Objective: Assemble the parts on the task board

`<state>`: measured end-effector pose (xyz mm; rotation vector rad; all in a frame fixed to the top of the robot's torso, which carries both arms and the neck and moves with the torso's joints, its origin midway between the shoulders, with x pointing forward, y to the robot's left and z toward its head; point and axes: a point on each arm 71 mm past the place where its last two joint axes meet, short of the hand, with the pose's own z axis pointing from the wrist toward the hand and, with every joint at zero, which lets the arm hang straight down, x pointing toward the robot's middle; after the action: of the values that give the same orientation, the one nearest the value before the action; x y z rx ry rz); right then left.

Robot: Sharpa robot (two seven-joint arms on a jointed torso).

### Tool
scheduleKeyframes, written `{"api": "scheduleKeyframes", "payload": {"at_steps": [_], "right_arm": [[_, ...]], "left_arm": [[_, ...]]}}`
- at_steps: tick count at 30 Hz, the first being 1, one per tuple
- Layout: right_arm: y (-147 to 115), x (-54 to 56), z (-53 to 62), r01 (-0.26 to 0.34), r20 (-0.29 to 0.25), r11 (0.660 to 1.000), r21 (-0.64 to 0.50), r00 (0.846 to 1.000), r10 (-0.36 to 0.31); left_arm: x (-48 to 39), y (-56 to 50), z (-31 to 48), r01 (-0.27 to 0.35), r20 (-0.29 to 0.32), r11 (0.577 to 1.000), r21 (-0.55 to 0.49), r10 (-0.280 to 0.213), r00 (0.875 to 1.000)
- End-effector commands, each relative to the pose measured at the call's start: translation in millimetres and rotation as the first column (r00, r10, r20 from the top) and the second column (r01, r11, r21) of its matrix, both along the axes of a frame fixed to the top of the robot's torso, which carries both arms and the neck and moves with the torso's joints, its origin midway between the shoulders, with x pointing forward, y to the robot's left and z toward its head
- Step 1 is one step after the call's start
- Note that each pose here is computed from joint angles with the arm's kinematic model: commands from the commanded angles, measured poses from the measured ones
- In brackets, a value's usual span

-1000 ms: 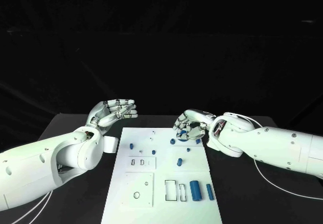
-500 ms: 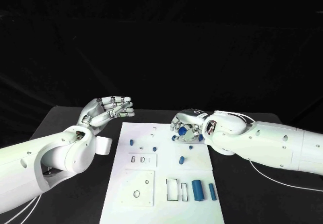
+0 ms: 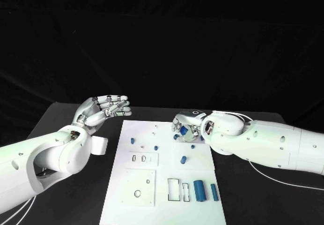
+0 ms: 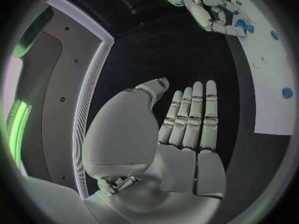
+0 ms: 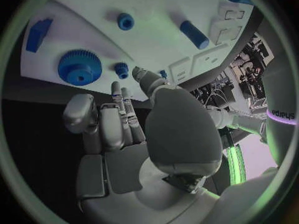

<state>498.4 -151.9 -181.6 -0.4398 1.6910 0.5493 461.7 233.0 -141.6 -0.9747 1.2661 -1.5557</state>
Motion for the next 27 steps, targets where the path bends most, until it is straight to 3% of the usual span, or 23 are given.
{"api": "scheduleKeyframes", "payload": {"at_steps": [1, 27], "right_arm": [[0.6, 0.9, -1.5, 0.011, 0.005, 0.999, -0.048, 1.0, -0.01], [-0.2, 4.9, -5.2, 0.022, 0.0, 0.998, -0.057, 1.0, -0.022]], "left_arm": [[-0.8, -2.6, 2.3, 0.028, 0.007, 1.0, -0.007, -0.028, 1.0], [0.9, 1.7, 2.1, 0.02, 0.002, 1.0, -0.002, -0.02, 1.0]]}}
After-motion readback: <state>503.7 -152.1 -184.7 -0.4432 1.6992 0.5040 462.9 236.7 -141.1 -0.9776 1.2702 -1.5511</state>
